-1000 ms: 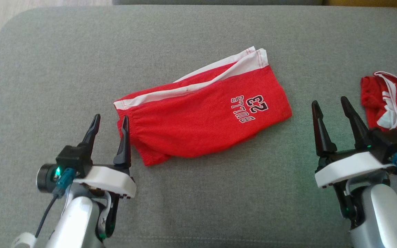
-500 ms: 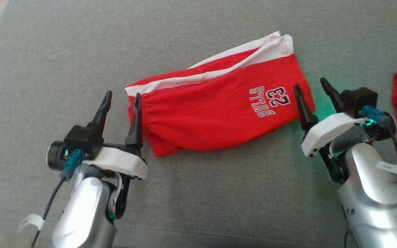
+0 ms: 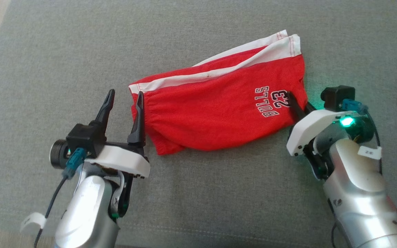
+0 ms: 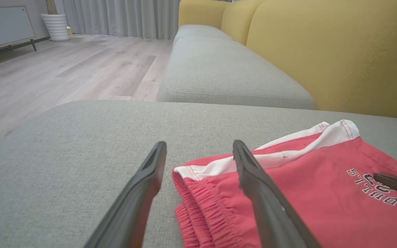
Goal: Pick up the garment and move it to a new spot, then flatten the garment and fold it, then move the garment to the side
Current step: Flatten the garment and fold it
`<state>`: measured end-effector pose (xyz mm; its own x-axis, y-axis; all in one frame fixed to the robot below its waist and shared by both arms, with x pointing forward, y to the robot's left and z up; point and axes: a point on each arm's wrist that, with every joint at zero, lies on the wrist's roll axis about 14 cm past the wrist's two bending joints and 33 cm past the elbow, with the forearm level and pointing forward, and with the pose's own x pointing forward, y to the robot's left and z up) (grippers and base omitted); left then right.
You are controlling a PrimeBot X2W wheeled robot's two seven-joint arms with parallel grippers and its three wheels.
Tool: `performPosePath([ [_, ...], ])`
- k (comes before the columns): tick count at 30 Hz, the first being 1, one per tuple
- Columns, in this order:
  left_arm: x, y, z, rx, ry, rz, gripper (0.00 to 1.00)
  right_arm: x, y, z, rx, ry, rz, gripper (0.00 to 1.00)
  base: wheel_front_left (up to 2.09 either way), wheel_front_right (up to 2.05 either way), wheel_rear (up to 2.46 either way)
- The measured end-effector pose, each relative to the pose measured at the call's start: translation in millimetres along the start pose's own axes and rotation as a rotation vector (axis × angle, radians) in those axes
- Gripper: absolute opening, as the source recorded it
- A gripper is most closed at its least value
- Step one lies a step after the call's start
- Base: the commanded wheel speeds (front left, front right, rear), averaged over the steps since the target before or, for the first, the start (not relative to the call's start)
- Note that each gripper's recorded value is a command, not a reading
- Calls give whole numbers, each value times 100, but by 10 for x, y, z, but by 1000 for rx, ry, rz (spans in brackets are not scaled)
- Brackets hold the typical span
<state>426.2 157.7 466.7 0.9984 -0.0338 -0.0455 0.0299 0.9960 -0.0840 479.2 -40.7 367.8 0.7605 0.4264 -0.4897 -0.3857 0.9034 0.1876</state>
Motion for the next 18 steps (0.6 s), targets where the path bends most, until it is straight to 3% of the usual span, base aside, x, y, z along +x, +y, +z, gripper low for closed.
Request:
performPosePath([
  [9, -20, -61, 99, 0, -30, -14, 100, -334, -60, -156, 92, -76, -41, 0, 0, 0, 0],
  [18, -125, -105, 53, -9, -16, -23, 100, -804, -290, -427, 217, -118, -152, 0, 0, 0, 0],
])
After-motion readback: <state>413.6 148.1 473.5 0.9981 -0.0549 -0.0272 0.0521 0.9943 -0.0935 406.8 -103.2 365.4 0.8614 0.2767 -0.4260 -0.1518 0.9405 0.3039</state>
